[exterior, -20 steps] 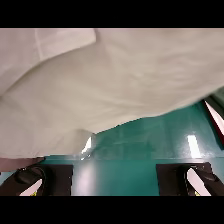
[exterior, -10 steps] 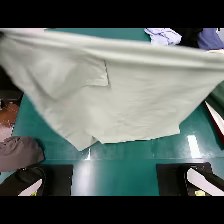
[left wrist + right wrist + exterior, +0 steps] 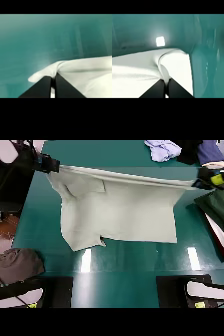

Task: Fold the shirts.

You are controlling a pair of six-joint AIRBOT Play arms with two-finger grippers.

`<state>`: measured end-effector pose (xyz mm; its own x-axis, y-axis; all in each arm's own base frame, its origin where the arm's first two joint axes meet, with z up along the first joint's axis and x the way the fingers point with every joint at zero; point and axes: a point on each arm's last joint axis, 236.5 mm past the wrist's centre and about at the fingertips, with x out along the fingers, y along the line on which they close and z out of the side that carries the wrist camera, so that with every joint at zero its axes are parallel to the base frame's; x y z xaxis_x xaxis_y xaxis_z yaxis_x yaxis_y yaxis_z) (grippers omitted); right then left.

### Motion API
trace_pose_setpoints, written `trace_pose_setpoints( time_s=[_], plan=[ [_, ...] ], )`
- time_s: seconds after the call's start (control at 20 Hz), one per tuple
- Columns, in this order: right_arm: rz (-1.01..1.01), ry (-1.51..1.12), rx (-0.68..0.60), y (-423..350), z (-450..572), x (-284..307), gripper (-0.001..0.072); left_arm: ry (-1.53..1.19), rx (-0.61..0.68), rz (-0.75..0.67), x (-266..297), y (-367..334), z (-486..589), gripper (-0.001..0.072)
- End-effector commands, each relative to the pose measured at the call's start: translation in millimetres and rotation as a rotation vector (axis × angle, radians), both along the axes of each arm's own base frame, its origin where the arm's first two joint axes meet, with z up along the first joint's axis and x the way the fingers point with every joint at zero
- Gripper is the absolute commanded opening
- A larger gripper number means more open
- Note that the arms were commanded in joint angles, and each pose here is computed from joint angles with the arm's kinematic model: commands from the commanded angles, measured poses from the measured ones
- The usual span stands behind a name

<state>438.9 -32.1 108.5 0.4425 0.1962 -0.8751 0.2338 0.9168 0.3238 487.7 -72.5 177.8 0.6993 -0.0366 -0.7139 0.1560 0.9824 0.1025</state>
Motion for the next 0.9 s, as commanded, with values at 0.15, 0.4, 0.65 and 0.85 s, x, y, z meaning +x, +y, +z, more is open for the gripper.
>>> trace_pose_setpoints(
  time_s=[0.15,0.4,0.65,0.85],
  plan=[
    [0.079,-0.155,-0.039,43.7,-46.9,65.7,0.0015,0.065,-0.034,-0.075,42.3,-3.4,-68.5,0.0033],
    [0.111,-0.019,-0.019,60.2,-104.7,40.4,0.0015,0.356,0.051,-0.116,-6.7,7.9,-139.8,0.0033],
    [0.116,0.079,-0.005,62.8,-137.7,14.5,0.0016,0.557,0.069,-0.116,-55.1,15.0,-204.6,0.0034],
    [0.118,0.099,-0.002,63.5,-143.2,9.0,0.0019,0.608,0.076,-0.115,-67.9,17.6,-212.2,0.0048]
  ],
)
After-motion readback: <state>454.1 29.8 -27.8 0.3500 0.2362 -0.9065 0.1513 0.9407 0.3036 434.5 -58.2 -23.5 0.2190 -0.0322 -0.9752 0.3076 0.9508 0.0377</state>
